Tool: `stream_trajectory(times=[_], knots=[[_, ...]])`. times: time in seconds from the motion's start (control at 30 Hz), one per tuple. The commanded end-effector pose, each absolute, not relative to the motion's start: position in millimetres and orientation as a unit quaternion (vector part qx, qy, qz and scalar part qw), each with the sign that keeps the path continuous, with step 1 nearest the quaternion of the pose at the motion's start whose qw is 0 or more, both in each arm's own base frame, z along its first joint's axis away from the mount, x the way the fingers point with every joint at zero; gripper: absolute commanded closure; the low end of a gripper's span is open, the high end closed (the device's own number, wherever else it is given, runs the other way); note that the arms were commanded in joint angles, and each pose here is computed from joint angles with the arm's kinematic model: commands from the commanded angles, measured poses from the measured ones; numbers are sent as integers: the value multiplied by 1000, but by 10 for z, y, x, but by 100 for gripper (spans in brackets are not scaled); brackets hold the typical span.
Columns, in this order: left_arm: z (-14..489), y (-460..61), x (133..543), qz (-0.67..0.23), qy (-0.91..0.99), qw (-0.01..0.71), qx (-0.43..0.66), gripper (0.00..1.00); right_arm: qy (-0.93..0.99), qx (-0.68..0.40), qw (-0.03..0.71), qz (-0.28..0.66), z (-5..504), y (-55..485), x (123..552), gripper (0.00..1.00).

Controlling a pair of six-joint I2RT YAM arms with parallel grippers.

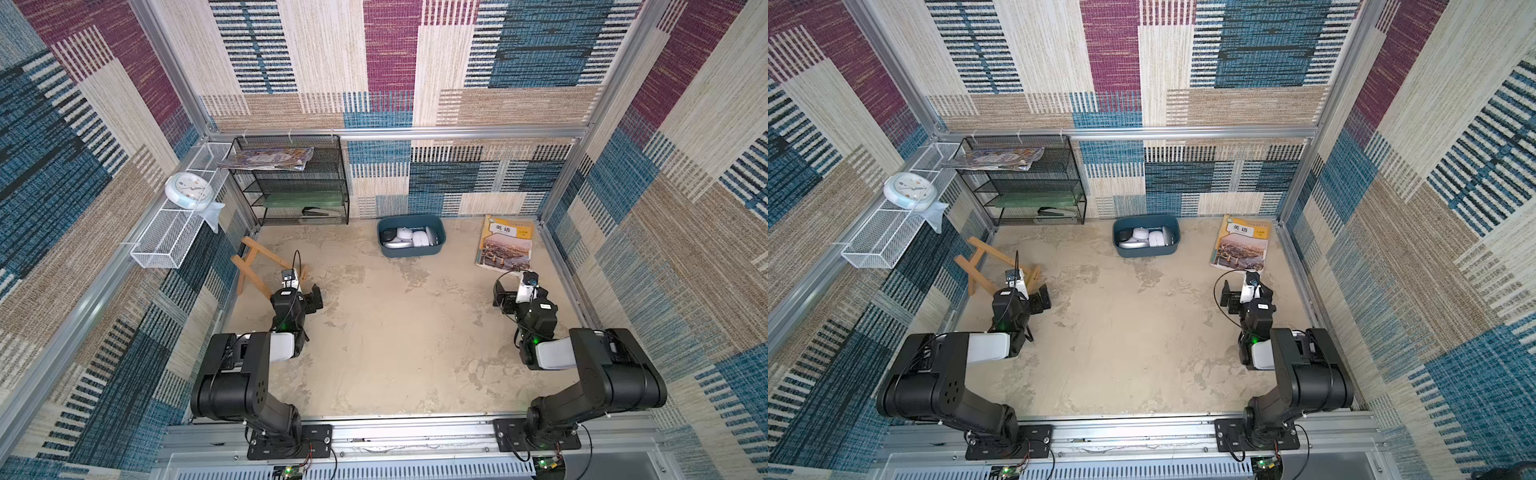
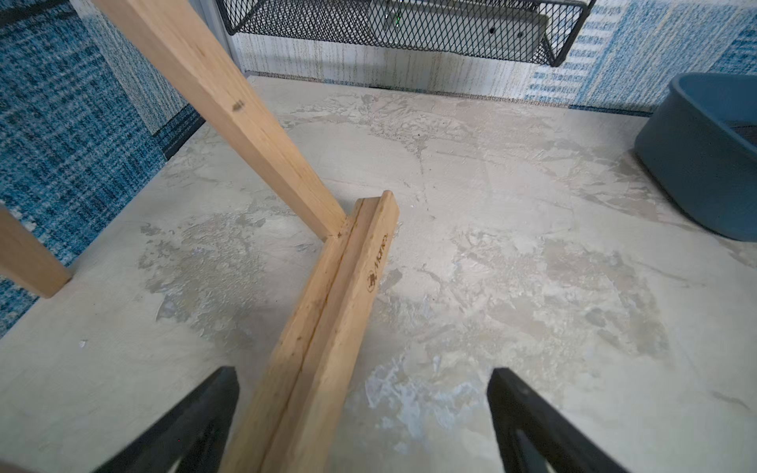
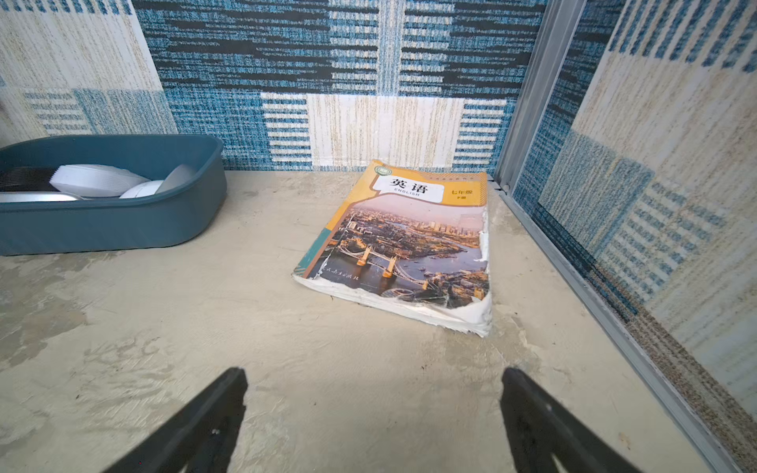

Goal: Take out the mouse from the storage box
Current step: Move the storage box to the center of the board.

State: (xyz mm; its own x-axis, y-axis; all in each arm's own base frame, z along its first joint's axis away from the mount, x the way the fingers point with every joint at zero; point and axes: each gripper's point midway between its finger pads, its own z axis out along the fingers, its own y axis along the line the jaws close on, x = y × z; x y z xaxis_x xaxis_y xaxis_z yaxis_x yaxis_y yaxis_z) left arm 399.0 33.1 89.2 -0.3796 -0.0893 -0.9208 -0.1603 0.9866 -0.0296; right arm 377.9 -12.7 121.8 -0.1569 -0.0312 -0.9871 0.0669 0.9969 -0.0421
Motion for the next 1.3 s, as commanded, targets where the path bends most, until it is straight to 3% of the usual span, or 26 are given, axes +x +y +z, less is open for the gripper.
stream_trajectory(times=[0.0, 0.7, 0.93, 1.17, 1.27], knots=[[910, 321, 3989, 31, 828, 555, -69, 1, 752, 13, 659, -34, 1282, -120, 3798, 1], [935, 279, 3985, 19, 827, 560, -57, 1, 743, -22, 669, -19, 1339, 2, 3754, 1], [1593, -25, 3694, 35, 793, 609, -14, 1, 707, -99, 700, -12, 1952, 372, 3558, 1], [2537, -466, 3504, -113, 727, 675, -60, 1, 686, -5, 719, 114, 2710, 437, 3412, 1], [2766, -441, 3566, -177, 724, 650, -149, 1, 690, 100, 701, 152, 2823, 268, 3384, 1]])
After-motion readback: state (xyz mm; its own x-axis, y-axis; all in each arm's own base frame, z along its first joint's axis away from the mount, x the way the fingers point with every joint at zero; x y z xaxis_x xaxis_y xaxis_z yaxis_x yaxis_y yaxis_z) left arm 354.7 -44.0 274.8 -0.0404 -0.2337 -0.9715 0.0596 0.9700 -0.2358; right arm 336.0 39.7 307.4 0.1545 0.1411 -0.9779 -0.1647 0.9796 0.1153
